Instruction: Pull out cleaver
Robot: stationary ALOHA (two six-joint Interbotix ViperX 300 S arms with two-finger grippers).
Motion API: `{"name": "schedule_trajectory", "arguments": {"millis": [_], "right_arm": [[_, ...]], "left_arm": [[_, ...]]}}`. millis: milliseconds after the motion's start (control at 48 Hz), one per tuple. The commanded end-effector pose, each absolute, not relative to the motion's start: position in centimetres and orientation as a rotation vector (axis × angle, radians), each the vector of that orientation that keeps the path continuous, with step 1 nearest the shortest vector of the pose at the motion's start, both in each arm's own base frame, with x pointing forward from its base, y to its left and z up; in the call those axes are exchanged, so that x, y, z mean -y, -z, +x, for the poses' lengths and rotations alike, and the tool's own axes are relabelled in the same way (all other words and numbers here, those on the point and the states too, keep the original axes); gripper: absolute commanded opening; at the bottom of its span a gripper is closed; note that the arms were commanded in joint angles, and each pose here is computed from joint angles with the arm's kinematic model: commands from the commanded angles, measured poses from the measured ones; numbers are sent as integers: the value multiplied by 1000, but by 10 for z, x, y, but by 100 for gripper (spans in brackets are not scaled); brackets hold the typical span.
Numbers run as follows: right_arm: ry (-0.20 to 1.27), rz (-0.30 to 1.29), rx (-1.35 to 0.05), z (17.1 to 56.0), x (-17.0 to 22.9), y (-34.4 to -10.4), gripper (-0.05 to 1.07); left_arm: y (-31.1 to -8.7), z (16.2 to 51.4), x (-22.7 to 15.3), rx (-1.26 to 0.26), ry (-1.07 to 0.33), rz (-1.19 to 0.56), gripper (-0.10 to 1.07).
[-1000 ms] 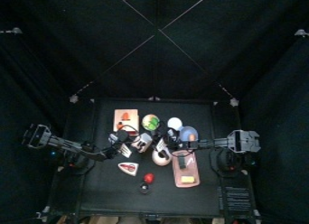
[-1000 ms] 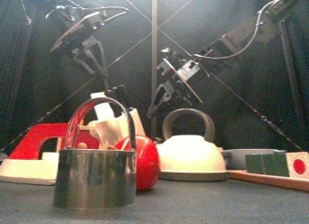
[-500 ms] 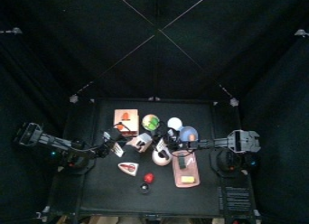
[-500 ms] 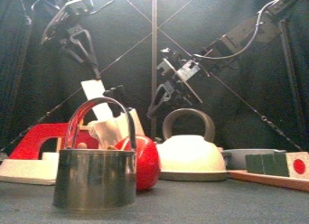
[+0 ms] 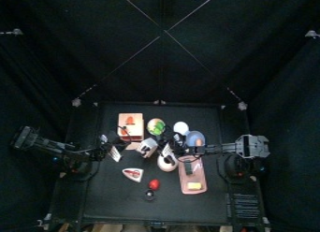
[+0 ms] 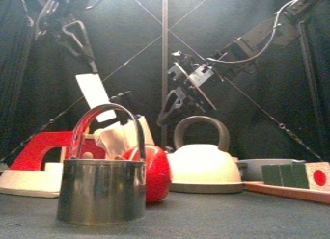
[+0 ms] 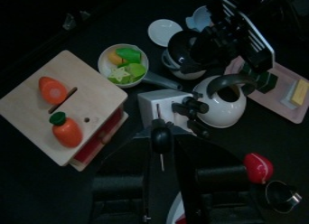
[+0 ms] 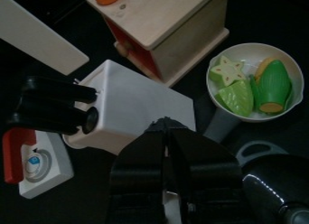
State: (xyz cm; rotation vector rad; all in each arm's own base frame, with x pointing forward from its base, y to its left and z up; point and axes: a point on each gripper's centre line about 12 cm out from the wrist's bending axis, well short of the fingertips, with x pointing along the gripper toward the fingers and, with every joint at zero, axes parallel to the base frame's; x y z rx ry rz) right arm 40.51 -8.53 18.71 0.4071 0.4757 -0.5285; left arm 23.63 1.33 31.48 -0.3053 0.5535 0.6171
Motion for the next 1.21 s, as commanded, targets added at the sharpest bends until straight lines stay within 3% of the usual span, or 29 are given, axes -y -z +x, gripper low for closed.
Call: {"name": "schedule_trajectory", "arguments": {"millis": [0,1188], "right_arm": [[521,407,-438,404,86,-202,38],[510,407,-423,394,82,-211,38]], "left_arm": [[-325,234,-13,-529,-603,-309,53],[-342,228,-2,-436,-468,-300,53]]}}
